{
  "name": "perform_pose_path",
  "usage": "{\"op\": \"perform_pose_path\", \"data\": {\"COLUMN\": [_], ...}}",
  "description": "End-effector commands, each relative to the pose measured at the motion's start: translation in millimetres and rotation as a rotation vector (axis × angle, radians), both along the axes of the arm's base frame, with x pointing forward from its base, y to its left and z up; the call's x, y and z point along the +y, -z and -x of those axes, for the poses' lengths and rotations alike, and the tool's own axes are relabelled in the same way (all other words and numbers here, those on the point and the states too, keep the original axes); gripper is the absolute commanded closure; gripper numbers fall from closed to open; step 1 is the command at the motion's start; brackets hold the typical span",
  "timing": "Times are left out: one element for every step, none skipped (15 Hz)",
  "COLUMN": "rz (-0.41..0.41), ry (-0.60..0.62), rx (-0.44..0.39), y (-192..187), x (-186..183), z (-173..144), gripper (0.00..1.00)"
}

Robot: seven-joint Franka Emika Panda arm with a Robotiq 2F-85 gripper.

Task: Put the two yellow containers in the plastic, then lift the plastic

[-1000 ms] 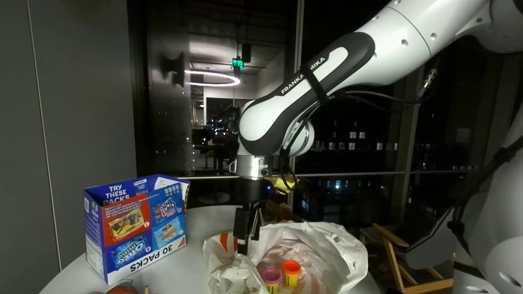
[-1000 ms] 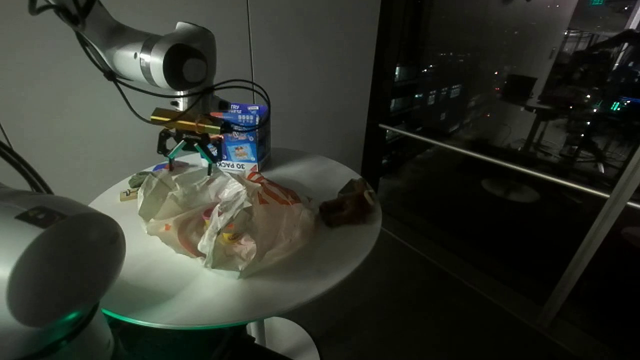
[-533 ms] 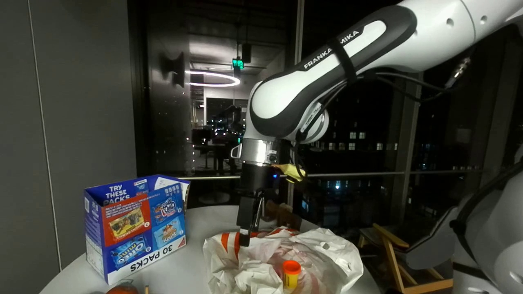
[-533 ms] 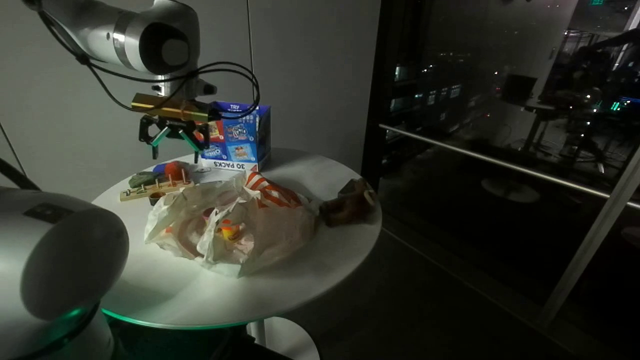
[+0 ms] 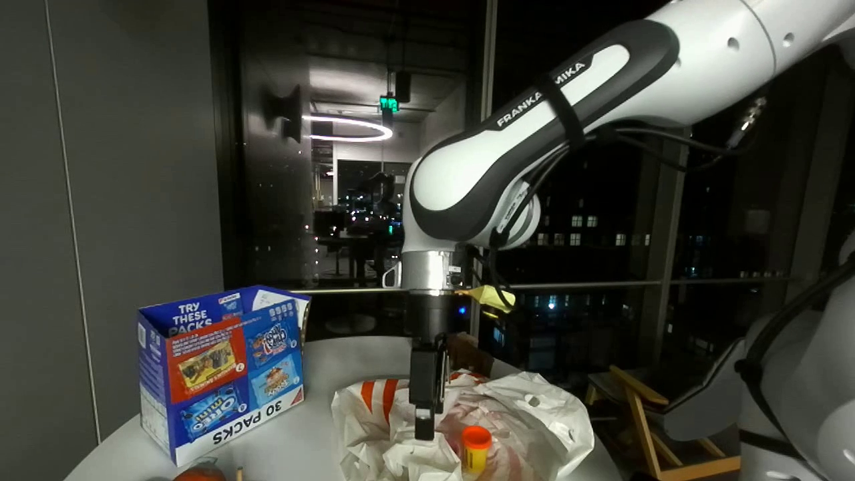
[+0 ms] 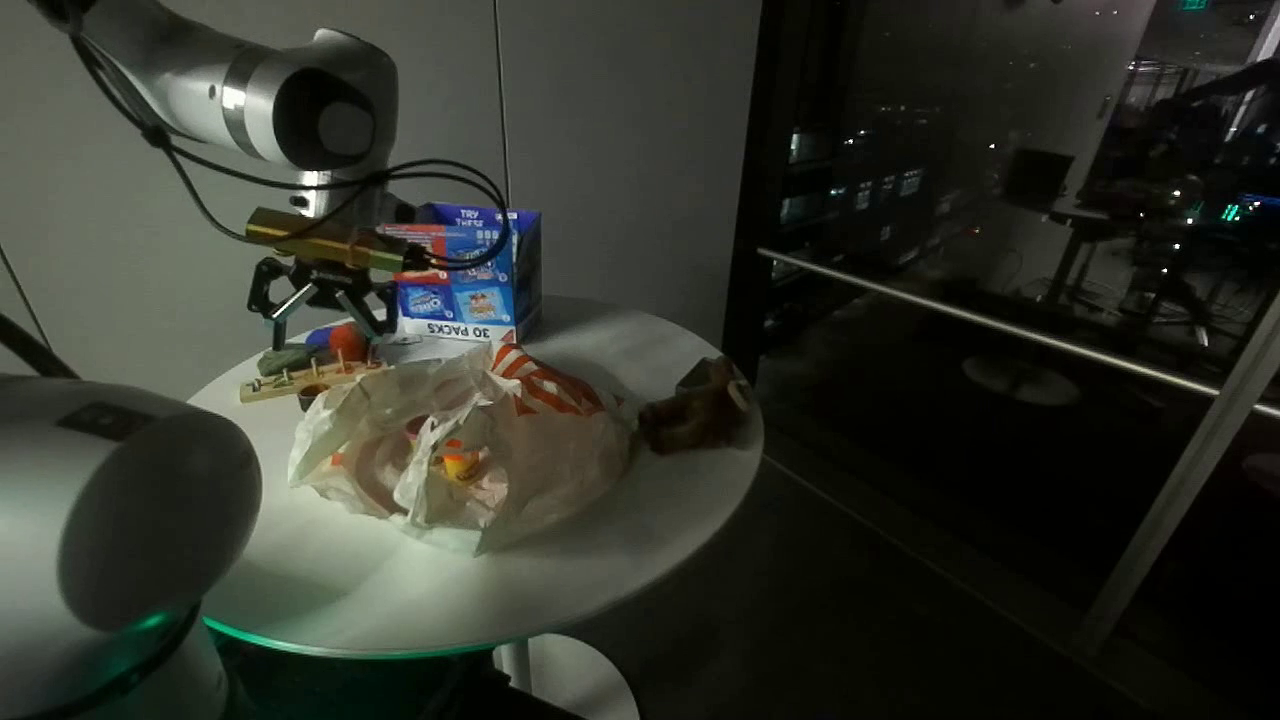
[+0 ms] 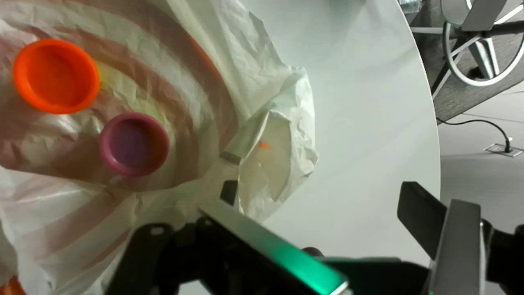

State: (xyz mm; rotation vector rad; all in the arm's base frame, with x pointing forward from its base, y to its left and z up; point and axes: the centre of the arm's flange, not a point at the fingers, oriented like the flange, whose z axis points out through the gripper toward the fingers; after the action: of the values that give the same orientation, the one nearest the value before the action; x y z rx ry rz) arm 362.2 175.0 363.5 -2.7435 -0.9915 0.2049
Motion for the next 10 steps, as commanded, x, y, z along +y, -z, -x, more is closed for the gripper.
{"op": "perform_pose_path", "data": {"rz": [0.088,0.129,0.169,0.227,0.271,0.267,0.258,0.248,0.233,0.218], "ry": [0.033,0.04,0.043,0.04,0.047,0.046,0.035,0.033,0.034,0.037], "rx": [0.03,0.028,0.022,0.002,-0.008,0.003,0.004,0.004,-0.002,-0.006], "y": [35.4,45.3,52.9,59.6,66.1,70.2,73.2,74.6,73.8,71.1], "x": [8.8,9.0,9.9,9.7,10.1,10.4,12.6,13.6,14.0,13.4], "z": [-16.7,-19.2,-20.7,-22.0,-24.5,-24.6,-24.6,-24.5,-24.8,-25.2], "gripper": [0.0,0.0,0.0,0.0,0.0,0.0,0.25,0.26,0.32,0.42]}}
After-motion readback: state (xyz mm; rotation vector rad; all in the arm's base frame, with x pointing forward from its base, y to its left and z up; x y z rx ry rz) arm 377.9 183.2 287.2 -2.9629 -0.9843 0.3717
